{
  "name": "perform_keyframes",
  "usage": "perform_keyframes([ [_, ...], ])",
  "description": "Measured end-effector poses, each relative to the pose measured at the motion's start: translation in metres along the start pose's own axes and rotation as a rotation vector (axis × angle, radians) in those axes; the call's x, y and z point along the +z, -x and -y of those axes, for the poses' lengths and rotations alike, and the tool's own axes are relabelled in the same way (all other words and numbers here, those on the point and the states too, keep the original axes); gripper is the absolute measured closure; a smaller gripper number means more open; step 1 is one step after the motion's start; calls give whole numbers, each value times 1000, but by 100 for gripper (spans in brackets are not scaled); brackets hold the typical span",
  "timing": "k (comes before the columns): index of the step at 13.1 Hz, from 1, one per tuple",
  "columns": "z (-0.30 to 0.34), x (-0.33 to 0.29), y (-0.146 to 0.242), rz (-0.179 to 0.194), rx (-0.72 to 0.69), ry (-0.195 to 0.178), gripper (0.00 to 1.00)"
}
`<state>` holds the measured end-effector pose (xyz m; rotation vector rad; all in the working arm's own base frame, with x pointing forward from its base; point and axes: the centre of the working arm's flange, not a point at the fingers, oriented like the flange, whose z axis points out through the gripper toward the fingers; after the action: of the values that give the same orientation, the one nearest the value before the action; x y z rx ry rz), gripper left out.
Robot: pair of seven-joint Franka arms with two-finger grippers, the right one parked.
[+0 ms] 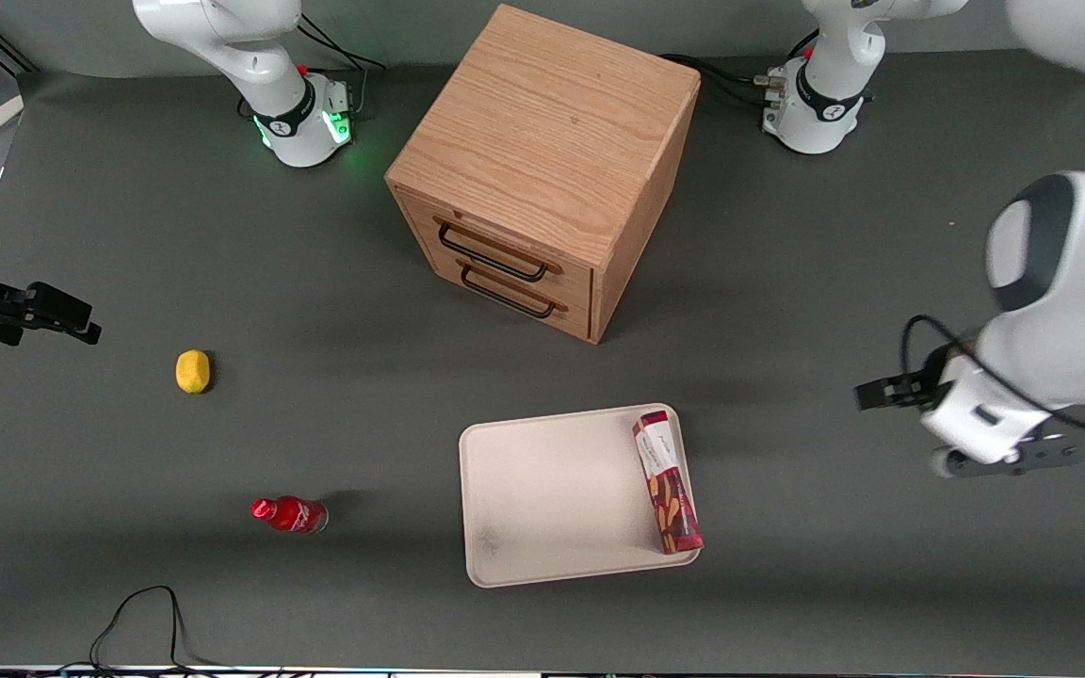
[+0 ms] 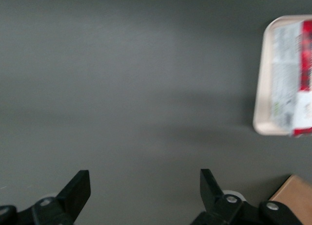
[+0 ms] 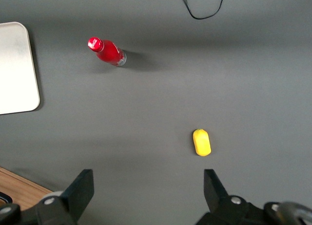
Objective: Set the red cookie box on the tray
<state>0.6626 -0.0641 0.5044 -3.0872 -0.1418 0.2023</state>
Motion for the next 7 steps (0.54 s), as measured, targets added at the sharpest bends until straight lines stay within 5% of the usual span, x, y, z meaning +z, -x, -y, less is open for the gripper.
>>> perform_keyframes([
  [7, 154, -33, 48, 14, 13, -25, 0],
])
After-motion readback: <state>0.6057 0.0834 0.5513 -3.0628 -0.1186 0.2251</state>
